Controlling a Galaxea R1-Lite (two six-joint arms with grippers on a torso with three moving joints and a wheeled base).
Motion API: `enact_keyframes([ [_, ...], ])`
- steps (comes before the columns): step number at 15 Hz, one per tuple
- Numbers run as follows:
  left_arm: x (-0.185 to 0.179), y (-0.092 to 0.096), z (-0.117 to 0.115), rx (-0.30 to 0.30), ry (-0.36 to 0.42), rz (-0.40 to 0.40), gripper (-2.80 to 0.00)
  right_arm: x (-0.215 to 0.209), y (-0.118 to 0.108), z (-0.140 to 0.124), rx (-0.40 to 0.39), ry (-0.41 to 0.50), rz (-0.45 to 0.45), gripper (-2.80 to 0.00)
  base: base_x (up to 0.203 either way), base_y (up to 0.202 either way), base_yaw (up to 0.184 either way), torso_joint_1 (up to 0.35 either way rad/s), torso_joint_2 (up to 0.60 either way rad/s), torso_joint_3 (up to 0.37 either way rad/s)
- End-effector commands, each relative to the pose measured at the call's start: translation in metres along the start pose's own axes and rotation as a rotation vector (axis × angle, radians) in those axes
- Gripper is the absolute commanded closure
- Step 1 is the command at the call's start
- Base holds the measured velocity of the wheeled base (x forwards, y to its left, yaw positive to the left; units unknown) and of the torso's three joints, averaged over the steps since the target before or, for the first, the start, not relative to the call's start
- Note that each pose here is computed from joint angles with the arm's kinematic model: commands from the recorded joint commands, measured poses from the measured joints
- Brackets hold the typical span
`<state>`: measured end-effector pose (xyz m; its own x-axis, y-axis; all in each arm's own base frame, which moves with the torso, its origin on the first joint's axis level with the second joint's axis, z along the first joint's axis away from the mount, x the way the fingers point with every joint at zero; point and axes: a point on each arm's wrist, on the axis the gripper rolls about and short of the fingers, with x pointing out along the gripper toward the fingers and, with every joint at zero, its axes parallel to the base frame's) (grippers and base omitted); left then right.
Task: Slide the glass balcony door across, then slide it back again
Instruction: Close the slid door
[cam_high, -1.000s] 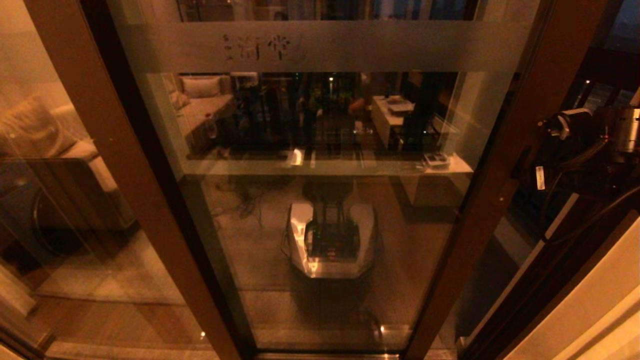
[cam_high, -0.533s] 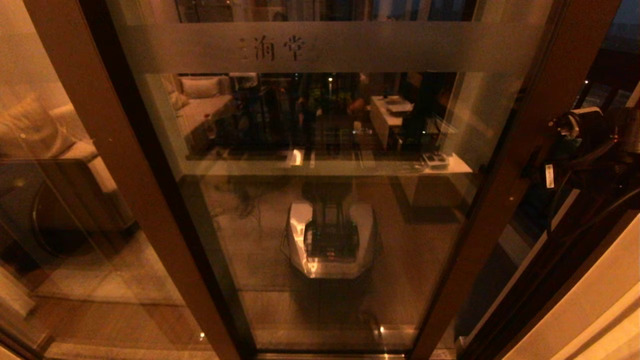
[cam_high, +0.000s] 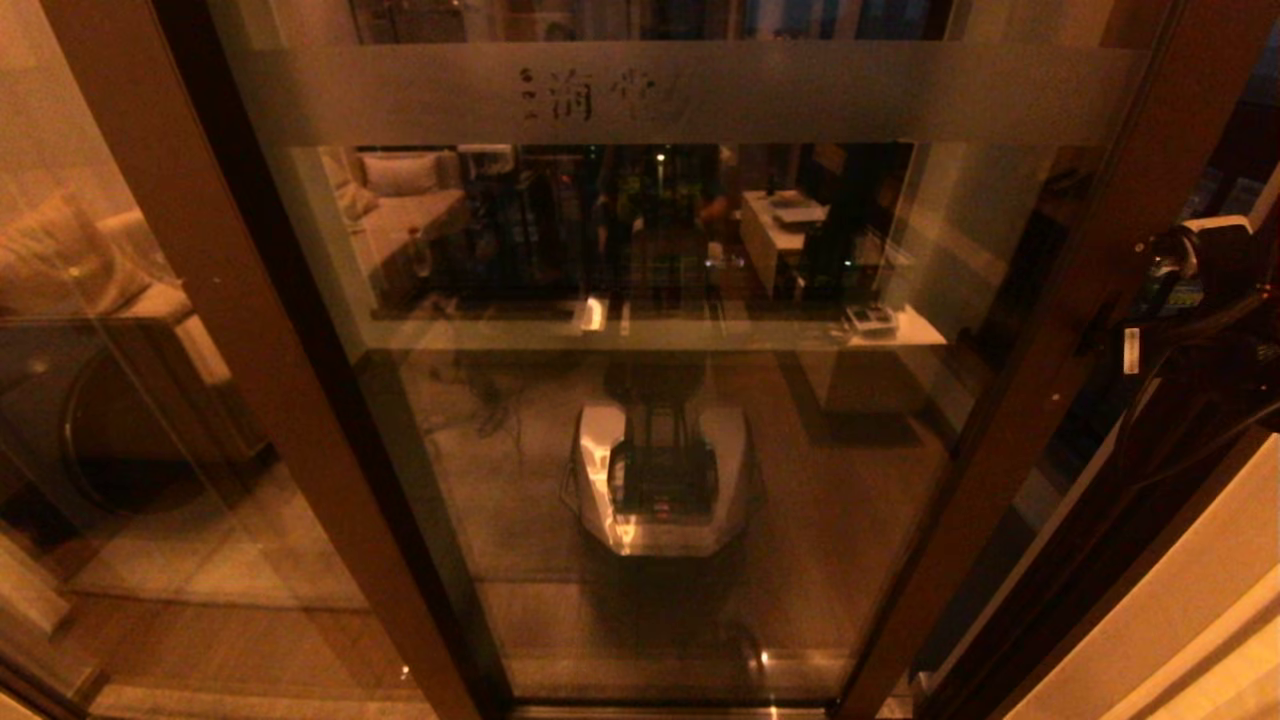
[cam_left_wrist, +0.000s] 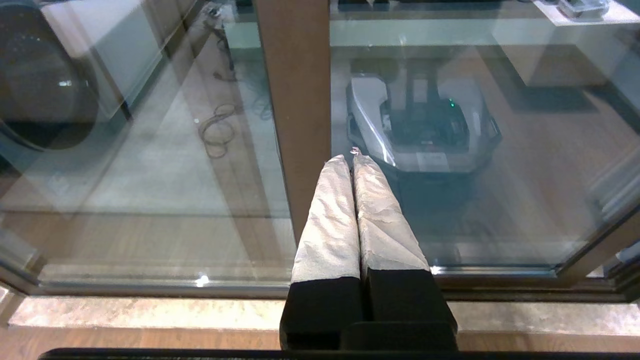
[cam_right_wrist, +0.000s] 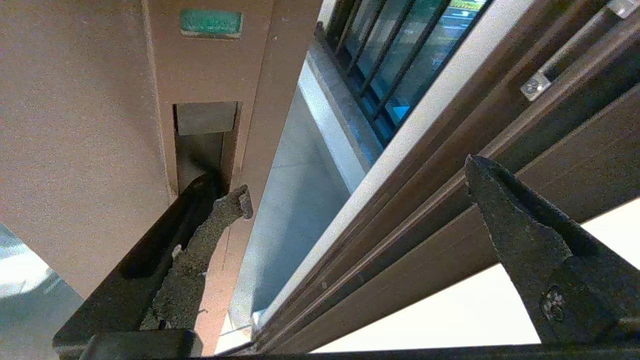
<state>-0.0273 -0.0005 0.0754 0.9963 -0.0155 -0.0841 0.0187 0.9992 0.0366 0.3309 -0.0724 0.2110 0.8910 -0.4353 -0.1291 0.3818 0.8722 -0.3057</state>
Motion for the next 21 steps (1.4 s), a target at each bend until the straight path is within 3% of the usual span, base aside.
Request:
enact_keyframes([
  [1, 0.0, 0.0, 0.0, 0.0, 0.002, 0.0, 0.0, 0.006, 0.0, -0.004, -0.003, -0.003, -0.003, -2.8, 0.0, 0.0, 0.0, 0.0, 0.0, 0.0],
  [7, 0.0, 0.0, 0.0, 0.0, 0.002, 0.0, 0.0, 0.021, -0.003, -0.015, -0.041, -0.1, -0.071, -2.8, 0.0, 0.0, 0.0, 0.0, 0.0, 0.0],
  [13, 0.0, 0.0, 0.0, 0.0, 0.002, 0.0, 0.0, 0.008, -0.005, -0.025, -0.058, -0.095, -0.073, -2.8, 0.0, 0.0, 0.0, 0.0, 0.0, 0.0],
  [21, 0.0, 0.0, 0.0, 0.0, 0.002, 0.0, 0.0, -0.047, -0.019, -0.015, -0.054, -0.148, -0.023, -2.8, 0.0, 0.0, 0.0, 0.0, 0.0, 0.0],
])
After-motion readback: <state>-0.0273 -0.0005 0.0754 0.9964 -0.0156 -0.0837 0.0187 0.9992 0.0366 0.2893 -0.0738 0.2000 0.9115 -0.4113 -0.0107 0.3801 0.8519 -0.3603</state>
